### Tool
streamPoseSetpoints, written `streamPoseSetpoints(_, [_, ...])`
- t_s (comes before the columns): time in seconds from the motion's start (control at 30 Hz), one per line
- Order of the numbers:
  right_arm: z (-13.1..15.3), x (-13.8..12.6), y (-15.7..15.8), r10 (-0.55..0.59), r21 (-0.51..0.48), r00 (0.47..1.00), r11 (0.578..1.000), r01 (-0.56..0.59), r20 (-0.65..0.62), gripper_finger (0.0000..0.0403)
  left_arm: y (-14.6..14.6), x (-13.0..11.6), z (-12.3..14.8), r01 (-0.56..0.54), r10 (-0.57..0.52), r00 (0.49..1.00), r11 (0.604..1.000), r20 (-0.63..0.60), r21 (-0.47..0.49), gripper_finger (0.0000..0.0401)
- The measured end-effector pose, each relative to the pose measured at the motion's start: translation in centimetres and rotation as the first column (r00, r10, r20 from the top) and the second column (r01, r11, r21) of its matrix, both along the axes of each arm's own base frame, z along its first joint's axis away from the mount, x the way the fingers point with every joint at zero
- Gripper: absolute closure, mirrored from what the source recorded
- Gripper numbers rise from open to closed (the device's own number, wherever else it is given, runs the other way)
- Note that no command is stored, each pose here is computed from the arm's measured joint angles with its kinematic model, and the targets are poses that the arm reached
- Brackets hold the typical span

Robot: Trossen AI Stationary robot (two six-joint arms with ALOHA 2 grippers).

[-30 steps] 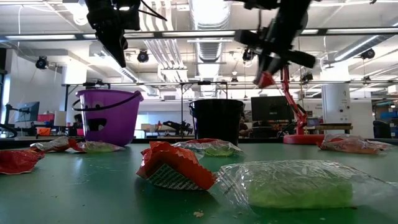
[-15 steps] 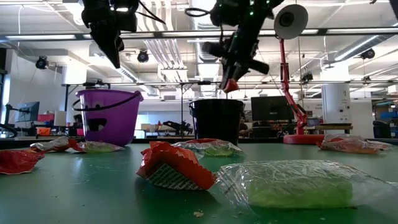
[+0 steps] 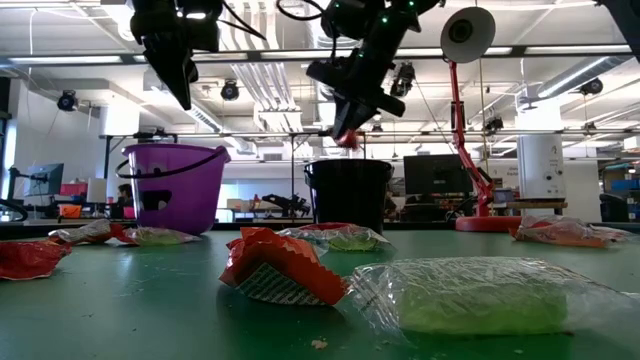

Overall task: Sort candy
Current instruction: Put the orange chocolate into the black bucket, then put the red candy into the green bucket

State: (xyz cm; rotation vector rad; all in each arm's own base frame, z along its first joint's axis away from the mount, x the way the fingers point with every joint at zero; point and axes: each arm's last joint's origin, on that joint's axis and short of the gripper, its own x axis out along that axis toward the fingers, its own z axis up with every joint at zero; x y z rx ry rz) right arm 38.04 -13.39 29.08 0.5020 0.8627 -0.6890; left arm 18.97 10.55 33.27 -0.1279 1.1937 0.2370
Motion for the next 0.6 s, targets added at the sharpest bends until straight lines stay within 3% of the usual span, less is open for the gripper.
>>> streamPoseSetpoints(0.3, [1.5, 0.2, -0.2, -0.005, -0.046, 1.0, 0.999, 0.006, 0.02, 0.0265, -0.3, -0.4, -0.2, 0.0, -0.001, 0.999, 1.0, -0.04, -0.03, 0.0303])
streamPoseSetpoints(0.4, [2.3, 0.1, -0.1, -0.003, -0.05, 0.999, 0.999, 0.005, 0.035, 0.0256, -0.8, -0.6, -0.2, 0.008, -0.013, 0.999, 0.994, -0.046, -0.11, 0.0303])
streamPoseSetpoints(0.6, [3.9, -0.3, 0.5, 0.01, -0.033, 1.0, 0.999, -0.01, 0.002, 0.0259, -3.0, -0.6, 0.6, 0.084, -0.071, 0.996, 0.963, 0.061, -0.254, 0.0303])
